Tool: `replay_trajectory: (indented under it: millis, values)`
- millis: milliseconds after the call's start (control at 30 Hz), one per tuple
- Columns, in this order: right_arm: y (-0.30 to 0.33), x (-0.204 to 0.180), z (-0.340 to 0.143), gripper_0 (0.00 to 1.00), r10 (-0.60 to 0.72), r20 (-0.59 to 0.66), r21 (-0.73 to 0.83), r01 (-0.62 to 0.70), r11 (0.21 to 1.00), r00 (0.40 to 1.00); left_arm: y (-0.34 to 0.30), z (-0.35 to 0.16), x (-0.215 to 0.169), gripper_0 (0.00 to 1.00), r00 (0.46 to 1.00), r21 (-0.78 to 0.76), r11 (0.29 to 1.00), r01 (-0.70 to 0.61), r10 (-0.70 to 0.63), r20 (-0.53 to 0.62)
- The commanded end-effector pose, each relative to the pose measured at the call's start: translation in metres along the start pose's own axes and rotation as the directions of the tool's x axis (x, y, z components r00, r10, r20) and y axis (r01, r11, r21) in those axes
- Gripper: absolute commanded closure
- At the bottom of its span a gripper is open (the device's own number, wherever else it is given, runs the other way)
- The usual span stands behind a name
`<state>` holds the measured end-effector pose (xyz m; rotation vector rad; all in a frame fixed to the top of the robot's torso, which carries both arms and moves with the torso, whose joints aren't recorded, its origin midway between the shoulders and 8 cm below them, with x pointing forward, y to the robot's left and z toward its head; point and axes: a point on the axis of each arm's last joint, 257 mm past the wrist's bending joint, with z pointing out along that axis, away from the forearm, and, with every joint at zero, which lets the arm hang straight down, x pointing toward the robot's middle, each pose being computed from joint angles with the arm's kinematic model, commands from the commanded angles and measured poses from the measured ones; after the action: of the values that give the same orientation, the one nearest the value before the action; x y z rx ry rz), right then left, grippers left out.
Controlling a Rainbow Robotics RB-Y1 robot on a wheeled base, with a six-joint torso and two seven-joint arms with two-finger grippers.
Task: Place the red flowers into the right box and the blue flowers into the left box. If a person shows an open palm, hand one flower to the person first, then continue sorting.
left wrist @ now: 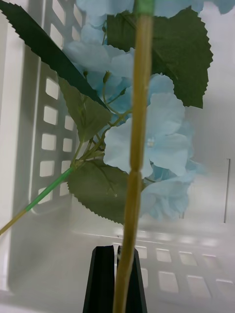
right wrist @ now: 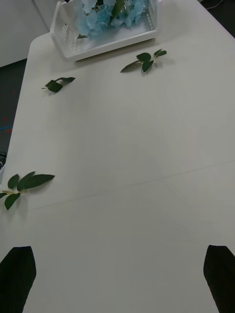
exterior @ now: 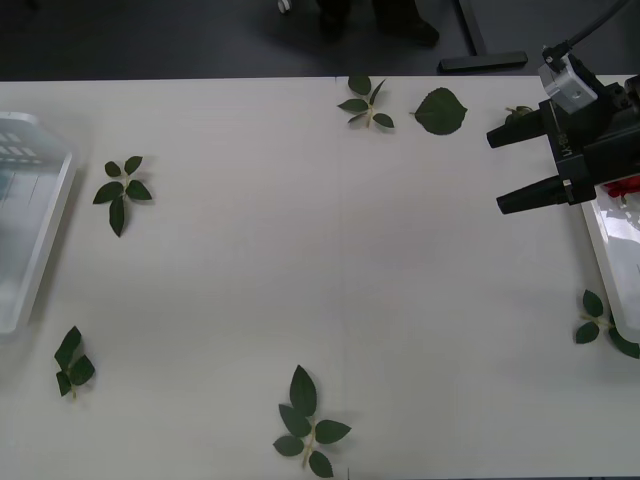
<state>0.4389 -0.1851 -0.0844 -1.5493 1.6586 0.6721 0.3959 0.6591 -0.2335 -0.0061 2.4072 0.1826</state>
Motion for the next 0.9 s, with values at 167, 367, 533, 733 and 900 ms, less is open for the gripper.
replay_trajectory:
  millis: [167, 367, 533, 733, 900]
  values:
    - [-0.003, -0.003, -0.018, 0.00, -0.016, -0.014, 0.029, 0.017, 0.999, 1.000, 0.033, -0.016, -0.040, 0.83, 0.992, -0.094, 0.989, -0.118, 0.121, 0.036]
    - [-0.003, -0.003, -0.018, 0.00, -0.016, -0.014, 0.029, 0.017, 0.999, 1.000, 0.034, -0.016, -0.047, 0.13, 0.990, -0.098, 0.988, -0.122, 0.128, 0.062]
    - [-0.003, -0.003, -0.018, 0.00, -0.016, -0.014, 0.029, 0.017, 0.999, 1.000, 0.022, -0.016, -0.053, 0.00, 0.991, -0.052, 0.995, -0.088, 0.093, 0.098]
    - [-0.003, -0.003, -0.018, 0.00, -0.016, -0.014, 0.029, 0.017, 0.999, 1.000, -0.013, -0.035, -0.056, 0.00, 0.984, 0.064, 0.996, -0.058, 0.047, 0.172]
    - [-0.003, -0.003, -0.018, 0.00, -0.016, -0.014, 0.029, 0.017, 0.999, 1.000, -0.088, -0.068, -0.068, 0.00, 0.972, 0.256, 0.961, -0.103, 0.043, 0.230]
